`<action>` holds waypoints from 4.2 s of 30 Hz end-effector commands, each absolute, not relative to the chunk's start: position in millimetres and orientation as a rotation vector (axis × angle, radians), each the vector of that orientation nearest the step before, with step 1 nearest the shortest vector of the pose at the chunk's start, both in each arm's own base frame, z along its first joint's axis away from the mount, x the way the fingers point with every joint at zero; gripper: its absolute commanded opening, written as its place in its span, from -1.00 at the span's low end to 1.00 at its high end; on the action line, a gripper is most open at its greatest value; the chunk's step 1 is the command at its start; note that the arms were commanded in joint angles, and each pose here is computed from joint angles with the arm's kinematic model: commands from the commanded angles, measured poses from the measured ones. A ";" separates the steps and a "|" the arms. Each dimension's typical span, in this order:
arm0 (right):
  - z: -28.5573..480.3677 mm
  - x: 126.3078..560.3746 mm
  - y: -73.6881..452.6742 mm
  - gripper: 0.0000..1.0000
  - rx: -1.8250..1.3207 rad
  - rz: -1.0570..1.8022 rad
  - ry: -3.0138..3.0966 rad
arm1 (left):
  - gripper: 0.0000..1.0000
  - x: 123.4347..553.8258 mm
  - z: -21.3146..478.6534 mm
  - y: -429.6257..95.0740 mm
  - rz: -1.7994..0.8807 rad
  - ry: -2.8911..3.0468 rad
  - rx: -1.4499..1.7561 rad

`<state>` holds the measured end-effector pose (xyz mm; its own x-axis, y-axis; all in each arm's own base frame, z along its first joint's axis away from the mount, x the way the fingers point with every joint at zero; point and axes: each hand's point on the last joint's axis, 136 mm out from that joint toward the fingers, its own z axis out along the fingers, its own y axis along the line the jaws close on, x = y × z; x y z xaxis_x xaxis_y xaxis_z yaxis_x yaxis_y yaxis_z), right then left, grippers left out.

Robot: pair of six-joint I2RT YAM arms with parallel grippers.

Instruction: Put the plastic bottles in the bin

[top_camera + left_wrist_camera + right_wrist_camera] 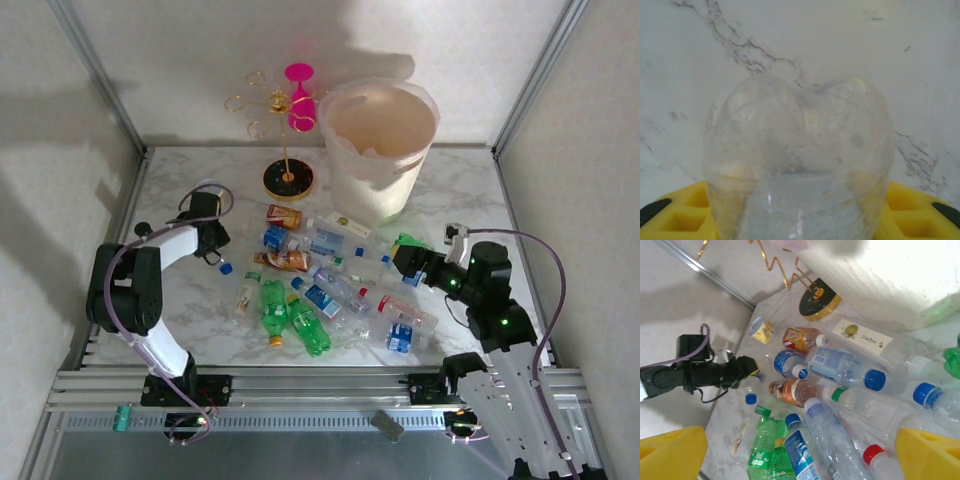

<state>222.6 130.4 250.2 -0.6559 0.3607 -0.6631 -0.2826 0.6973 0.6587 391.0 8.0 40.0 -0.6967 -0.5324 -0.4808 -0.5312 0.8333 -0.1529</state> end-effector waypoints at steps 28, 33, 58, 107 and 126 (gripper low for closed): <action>388.7 182.3 297.6 0.72 -0.516 1.281 1.787 | -0.10 233.5 386.4 -211.6 -0.910 1.622 0.303; 368.9 165.1 321.2 0.71 -0.681 1.370 1.752 | -0.10 226.2 415.2 -192.9 -1.037 1.474 0.126; 364.8 117.5 376.5 -0.20 -0.932 1.636 1.610 | -0.10 208.0 428.2 -230.8 -1.401 1.355 0.154; 324.7 492.0 170.8 -1.00 -0.070 0.188 2.261 | 0.97 278.5 331.2 -176.5 -0.537 1.800 0.007; 275.8 516.1 171.7 -0.16 -0.073 0.124 2.356 | 0.99 284.9 328.9 -158.3 -0.476 1.785 -0.064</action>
